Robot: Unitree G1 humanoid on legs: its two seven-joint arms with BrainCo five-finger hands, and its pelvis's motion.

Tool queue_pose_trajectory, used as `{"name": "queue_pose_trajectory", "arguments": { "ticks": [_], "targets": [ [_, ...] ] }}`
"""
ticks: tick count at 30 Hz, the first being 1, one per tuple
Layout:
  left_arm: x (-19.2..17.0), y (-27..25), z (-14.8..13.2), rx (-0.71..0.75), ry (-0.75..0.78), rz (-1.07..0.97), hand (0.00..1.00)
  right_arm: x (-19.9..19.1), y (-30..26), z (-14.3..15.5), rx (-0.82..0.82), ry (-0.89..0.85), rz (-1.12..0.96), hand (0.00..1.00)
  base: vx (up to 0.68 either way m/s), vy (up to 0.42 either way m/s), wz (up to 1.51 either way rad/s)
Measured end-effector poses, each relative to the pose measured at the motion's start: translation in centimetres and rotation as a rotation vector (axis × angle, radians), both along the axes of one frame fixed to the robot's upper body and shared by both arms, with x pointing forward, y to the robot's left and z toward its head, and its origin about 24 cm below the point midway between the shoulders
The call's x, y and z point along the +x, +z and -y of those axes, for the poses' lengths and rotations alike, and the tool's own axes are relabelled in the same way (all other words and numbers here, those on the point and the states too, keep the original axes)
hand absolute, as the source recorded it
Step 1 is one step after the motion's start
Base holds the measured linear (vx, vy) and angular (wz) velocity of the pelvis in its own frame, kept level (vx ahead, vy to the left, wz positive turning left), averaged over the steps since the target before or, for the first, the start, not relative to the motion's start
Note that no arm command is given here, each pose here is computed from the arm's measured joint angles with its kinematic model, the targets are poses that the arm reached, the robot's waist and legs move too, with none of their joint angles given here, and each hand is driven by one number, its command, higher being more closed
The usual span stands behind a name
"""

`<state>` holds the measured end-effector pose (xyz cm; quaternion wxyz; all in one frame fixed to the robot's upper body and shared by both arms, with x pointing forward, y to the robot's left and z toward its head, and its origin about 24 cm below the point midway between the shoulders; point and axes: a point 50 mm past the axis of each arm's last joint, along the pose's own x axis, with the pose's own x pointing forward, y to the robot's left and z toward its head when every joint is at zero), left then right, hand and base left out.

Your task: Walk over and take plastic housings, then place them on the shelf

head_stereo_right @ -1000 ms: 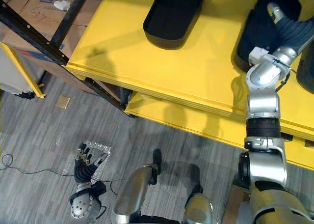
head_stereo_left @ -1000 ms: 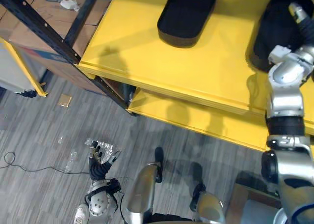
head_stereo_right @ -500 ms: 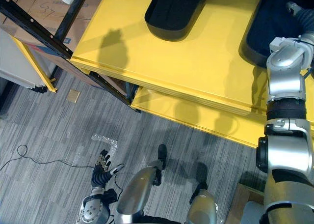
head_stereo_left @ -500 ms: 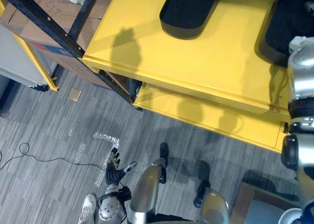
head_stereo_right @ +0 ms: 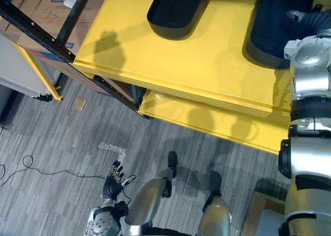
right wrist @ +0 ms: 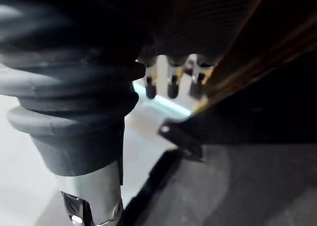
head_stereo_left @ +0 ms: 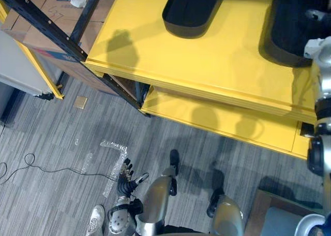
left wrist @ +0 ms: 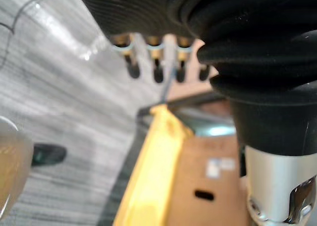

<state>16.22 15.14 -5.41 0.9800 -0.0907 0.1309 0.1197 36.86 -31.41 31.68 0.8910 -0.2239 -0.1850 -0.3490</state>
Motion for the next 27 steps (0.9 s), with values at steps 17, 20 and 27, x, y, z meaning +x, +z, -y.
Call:
{"name": "queue_pose_trajectory", "arguments": {
  "ticks": [17, 20, 27],
  "targets": [
    [-0.1, -0.1, 0.9, -0.038, -0.021, -0.006, 0.00, 0.3, 0.8, -1.5, -0.016, 0.014, 0.057, 0.00, 0.00, -0.003, 0.00],
    [0.0, 0.3, 1.0, -0.034, -0.022, 0.036, 0.00, -0.3, 2.3, -2.6, 0.034, -0.011, 0.213, 0.00, 0.00, 0.000, 0.00],
    [3.2, 9.9, 2.3, -0.125, -0.054, 0.509, 0.00, -6.4, 8.9, -10.0, 0.134, 0.245, 0.840, 0.00, 0.03, -0.017, 0.00]
  ]
}}
